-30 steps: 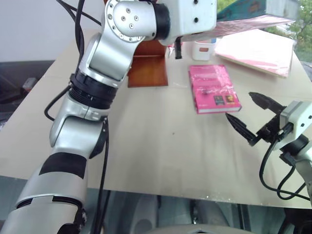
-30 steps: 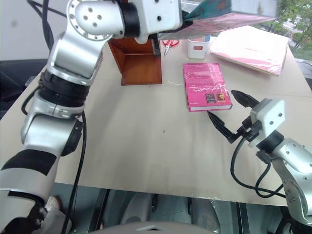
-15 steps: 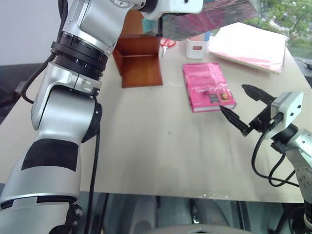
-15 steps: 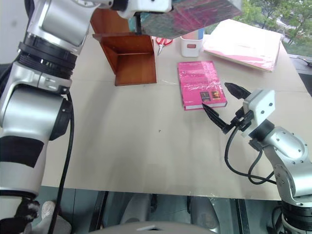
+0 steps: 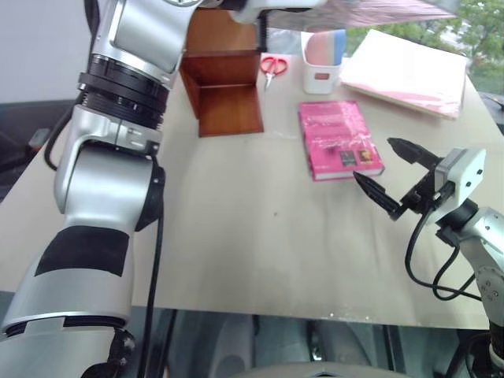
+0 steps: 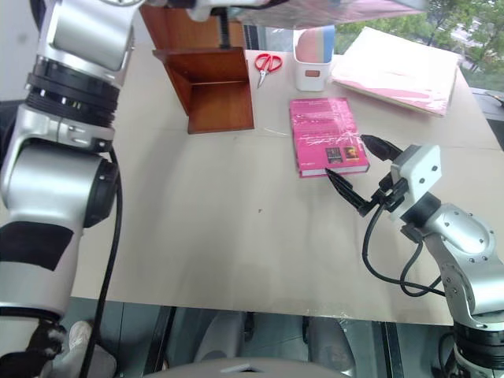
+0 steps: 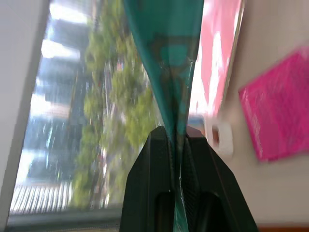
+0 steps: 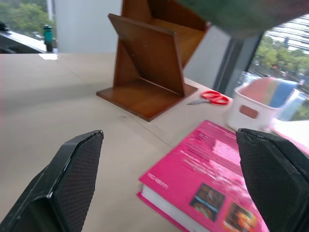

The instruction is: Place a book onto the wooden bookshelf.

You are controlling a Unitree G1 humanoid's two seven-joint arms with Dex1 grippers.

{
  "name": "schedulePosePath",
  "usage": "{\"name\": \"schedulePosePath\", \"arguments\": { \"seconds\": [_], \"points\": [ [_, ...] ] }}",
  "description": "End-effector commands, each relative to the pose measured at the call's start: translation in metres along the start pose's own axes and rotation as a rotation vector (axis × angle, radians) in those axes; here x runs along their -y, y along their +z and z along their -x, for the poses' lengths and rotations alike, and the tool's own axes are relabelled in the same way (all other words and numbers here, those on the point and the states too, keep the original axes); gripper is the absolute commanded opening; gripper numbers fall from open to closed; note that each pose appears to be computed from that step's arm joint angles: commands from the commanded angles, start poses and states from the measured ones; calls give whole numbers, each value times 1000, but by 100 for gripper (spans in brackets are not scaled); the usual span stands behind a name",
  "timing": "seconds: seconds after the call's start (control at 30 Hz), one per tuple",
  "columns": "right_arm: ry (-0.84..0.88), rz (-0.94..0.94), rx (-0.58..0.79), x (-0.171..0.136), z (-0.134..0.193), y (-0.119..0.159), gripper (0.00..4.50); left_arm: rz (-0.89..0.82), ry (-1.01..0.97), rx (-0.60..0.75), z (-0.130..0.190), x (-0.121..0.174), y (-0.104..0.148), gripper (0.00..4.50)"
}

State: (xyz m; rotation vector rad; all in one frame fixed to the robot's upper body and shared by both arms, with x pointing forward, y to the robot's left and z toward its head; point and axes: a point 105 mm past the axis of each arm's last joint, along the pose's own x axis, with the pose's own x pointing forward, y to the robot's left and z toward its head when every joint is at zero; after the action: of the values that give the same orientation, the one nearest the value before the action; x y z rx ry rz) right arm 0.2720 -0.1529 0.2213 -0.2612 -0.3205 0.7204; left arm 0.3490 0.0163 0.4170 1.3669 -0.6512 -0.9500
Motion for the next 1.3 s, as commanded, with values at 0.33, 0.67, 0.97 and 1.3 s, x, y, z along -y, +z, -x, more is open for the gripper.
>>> {"name": "schedulePosePath", "arguments": {
  "seconds": [0.33, 0.67, 0.97, 1.3],
  "points": [
    [1, 54, 48, 6, -4, 11, 450, -10, 19, -359, 48, -11, -66, 3],
    [30, 76, 58, 13, -9, 12, 450, 81, -41, -642, 90, 16, -116, 3],
    [35, 132, 88, 24, -18, 18, 450, 121, -56, -689, 80, 20, -124, 3],
    [-42, 216, 207, 29, -27, 54, 450, 121, -51, -726, 67, 20, -137, 3]
  ]
}}
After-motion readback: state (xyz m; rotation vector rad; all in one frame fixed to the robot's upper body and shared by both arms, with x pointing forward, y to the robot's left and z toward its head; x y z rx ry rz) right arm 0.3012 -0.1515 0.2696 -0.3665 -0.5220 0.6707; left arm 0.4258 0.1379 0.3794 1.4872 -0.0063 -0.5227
